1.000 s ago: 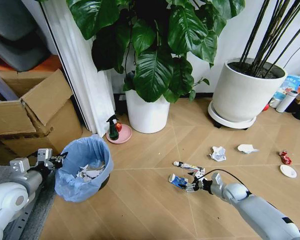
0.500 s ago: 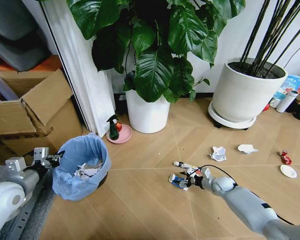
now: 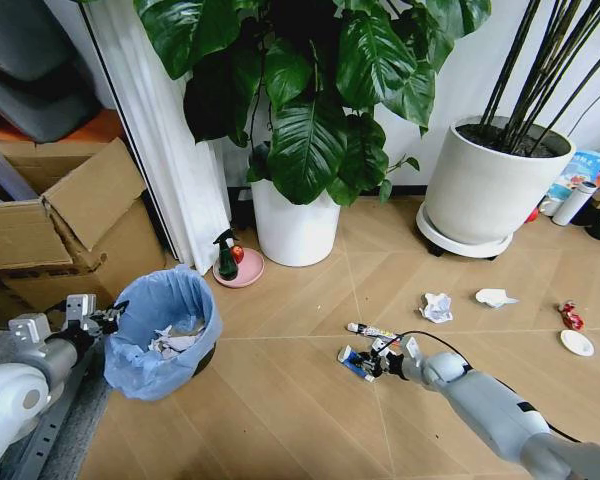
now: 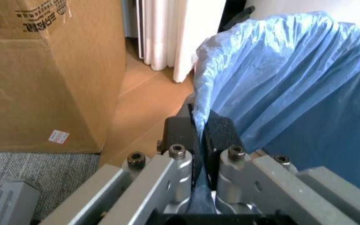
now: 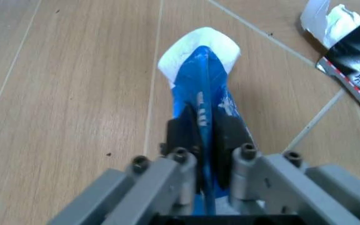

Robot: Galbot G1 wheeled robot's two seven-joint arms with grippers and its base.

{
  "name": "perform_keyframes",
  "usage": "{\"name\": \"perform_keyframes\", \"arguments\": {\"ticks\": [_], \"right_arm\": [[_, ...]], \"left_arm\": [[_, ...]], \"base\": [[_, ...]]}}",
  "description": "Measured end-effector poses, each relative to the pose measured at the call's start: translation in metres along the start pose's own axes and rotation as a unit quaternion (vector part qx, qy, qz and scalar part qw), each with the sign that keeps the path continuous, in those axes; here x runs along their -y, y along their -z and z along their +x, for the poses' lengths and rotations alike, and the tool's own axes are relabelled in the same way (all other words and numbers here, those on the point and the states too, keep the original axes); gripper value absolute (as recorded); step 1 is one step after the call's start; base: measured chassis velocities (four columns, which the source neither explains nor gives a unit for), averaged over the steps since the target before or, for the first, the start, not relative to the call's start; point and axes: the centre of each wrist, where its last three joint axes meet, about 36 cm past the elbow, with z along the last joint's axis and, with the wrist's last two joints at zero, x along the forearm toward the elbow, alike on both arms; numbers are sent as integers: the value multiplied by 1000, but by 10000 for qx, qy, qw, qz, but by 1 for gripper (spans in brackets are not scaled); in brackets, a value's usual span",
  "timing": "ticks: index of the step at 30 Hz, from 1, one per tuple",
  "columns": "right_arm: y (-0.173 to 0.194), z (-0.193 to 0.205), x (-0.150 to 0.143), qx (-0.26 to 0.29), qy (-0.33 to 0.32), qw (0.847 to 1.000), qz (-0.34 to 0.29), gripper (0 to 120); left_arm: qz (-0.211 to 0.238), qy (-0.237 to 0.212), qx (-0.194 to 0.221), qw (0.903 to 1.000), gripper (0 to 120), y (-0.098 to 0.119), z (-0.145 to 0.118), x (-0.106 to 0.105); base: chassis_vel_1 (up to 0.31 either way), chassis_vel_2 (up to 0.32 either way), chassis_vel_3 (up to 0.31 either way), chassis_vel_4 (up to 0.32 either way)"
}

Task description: Pick up the trash bin and place the garbage on the floor into it.

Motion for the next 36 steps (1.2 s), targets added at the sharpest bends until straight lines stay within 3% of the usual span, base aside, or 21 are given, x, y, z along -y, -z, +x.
{"name": "perform_keyframes", "arguments": {"ticks": [10, 15, 18, 20, 22, 23, 26, 27, 31, 32, 34, 36], "right_arm": [[-5, 2, -1, 35, 78, 10000, -37, 0], [28, 11, 8, 742, 165, 9971, 12, 0], [79, 15, 11, 1490, 402, 9874, 347, 0], [87, 15, 10, 1576, 437, 9858, 389, 0], [143, 10, -1, 2224, 758, 9698, 653, 0], [143, 10, -1, 2224, 758, 9698, 653, 0], [221, -11, -32, 3161, 1468, 9324, 957, 0], [221, -11, -32, 3161, 1468, 9324, 957, 0], [303, -45, -80, 3846, 2265, 8866, 1218, 0], [303, -45, -80, 3846, 2265, 8866, 1218, 0], [346, -69, -116, 3993, 2705, 8659, 1330, 0], [356, -76, -126, 4004, 2812, 8613, 1366, 0]], "left_arm": [[7, -37, -49, 10000, 0, -4, -1, 4], [-30, -75, -134, 9999, 0, -10, -3, 9], [-121, -149, -212, 9996, 0, -13, -4, 15], [-137, -159, -224, 9995, 0, -13, -4, 16], [-225, -193, -262, 9992, 0, -14, -4, 18], [-225, -193, -262, 9992, 0, -14, -4, 18], [-311, -231, -279, 9989, 0, -12, -5, 20], [-311, -231, -279, 9989, 0, -12, -5, 20], [-316, -282, -294, 9987, 0, -14, -8, 23], [-316, -282, -294, 9987, 0, -14, -8, 23], [-296, -302, -314, 9986, 0, -17, -10, 25], [-293, -306, -321, 9986, 0, -18, -11, 26]], "base": [[0, 0, 0, 0], [0, 0, 0, 0], [0, 0, 0, 0], [0, 0, 0, 0], [0, 0, 0, 0], [0, 0, 0, 0], [0, 0, 0, 0], [0, 0, 0, 0], [0, 0, 0, 0], [0, 0, 0, 0], [0, 0, 0, 0], [0, 0, 0, 0]]}}
